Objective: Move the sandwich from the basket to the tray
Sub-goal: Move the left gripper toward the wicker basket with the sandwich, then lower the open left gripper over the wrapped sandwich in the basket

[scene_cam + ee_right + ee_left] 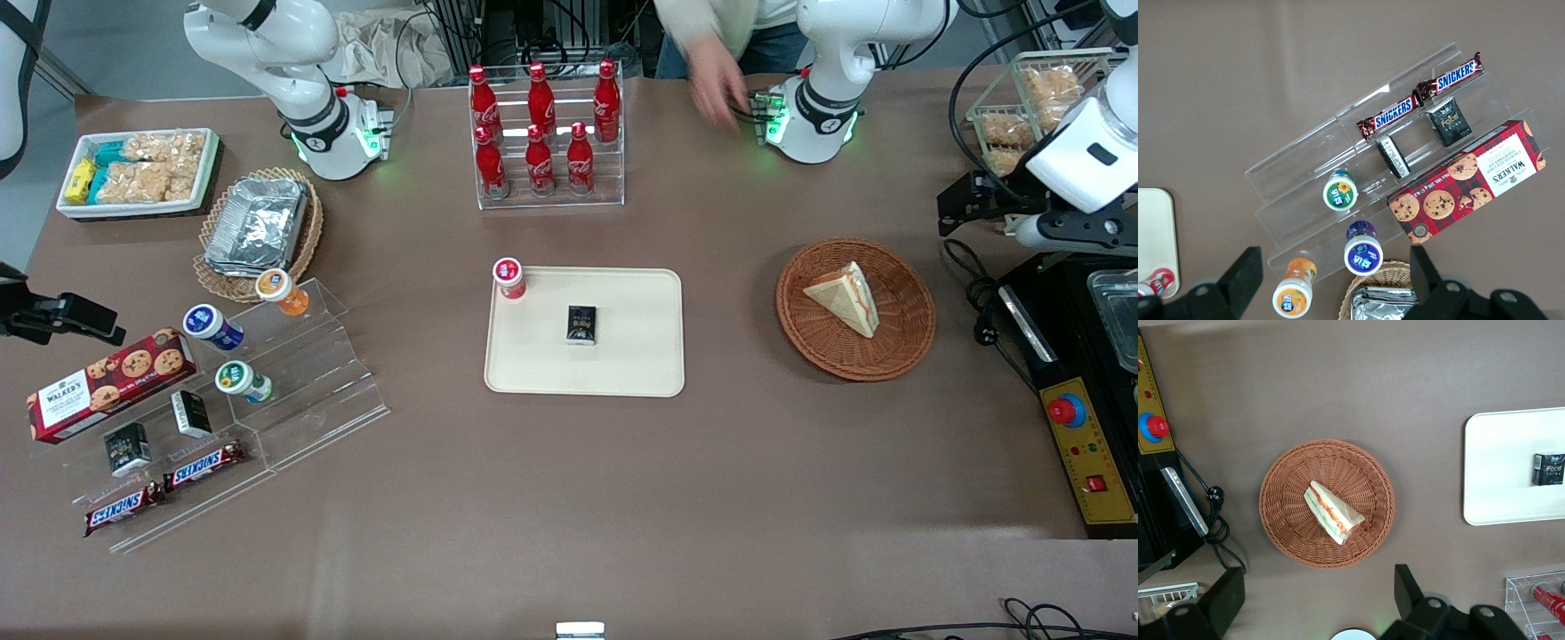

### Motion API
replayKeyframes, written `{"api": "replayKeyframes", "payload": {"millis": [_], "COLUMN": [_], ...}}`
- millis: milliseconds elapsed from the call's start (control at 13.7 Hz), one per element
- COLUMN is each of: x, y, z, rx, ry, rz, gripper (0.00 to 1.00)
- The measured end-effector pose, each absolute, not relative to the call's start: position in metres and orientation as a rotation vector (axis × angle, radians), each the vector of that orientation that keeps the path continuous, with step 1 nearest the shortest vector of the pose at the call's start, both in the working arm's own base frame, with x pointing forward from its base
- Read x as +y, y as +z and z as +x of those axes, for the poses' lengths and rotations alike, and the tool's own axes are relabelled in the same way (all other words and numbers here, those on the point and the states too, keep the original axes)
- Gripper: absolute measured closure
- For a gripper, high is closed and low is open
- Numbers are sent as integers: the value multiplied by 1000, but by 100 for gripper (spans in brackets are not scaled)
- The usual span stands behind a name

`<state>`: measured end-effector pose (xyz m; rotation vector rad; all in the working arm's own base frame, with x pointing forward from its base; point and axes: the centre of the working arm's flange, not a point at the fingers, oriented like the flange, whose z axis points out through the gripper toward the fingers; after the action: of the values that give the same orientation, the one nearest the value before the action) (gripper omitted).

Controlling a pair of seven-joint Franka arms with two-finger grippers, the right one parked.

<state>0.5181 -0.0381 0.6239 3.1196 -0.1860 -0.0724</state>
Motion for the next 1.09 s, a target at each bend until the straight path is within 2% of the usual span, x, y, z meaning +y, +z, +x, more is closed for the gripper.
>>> {"api": "replayKeyframes", "payload": {"millis": [365,656,875,1094], "x": [-39,-39,-39,-34], "y": [623,619,617,604], "z": [517,511,488,444], "rx": [-179,213,586,837], "ry": [-84,-130,-167,-215], "rz": [3120,3127,3091,3045], "gripper": [0,0,0,0]}}
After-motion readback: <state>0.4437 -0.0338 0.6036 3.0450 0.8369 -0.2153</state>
